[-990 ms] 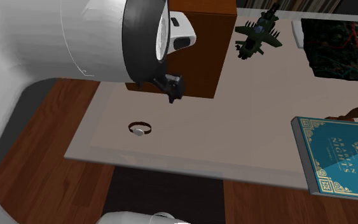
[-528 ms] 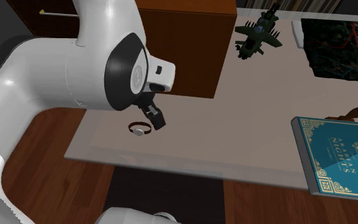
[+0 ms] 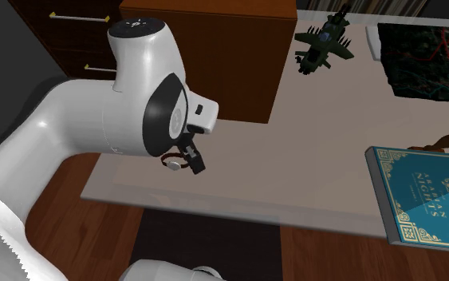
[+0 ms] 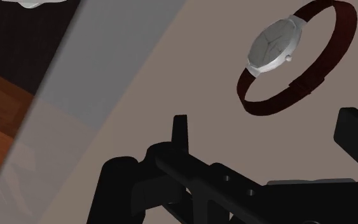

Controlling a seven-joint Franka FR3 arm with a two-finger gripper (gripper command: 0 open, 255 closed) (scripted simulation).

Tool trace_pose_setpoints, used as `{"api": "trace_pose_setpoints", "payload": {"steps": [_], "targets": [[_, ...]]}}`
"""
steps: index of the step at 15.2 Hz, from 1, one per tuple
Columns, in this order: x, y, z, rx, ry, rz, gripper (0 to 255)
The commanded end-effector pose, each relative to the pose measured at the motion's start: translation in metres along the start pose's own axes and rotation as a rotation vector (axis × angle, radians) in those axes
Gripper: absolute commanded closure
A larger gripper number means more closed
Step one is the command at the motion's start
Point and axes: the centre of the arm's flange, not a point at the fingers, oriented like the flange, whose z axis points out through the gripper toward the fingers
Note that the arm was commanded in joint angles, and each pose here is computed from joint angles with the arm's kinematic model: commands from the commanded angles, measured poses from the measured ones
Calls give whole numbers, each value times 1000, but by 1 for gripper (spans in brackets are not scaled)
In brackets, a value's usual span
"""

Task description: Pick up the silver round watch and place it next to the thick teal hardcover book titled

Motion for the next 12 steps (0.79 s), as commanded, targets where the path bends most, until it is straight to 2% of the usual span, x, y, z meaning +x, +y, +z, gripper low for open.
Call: {"api": "trace_pose_setpoints", "payload": {"steps": [1,8,9,12], "targets": [[1,0,4,0,0,0,0],[1,0,4,0,0,0,0],[1,0,4,0,0,0,255],[1,0,4,0,0,0,255]]}}
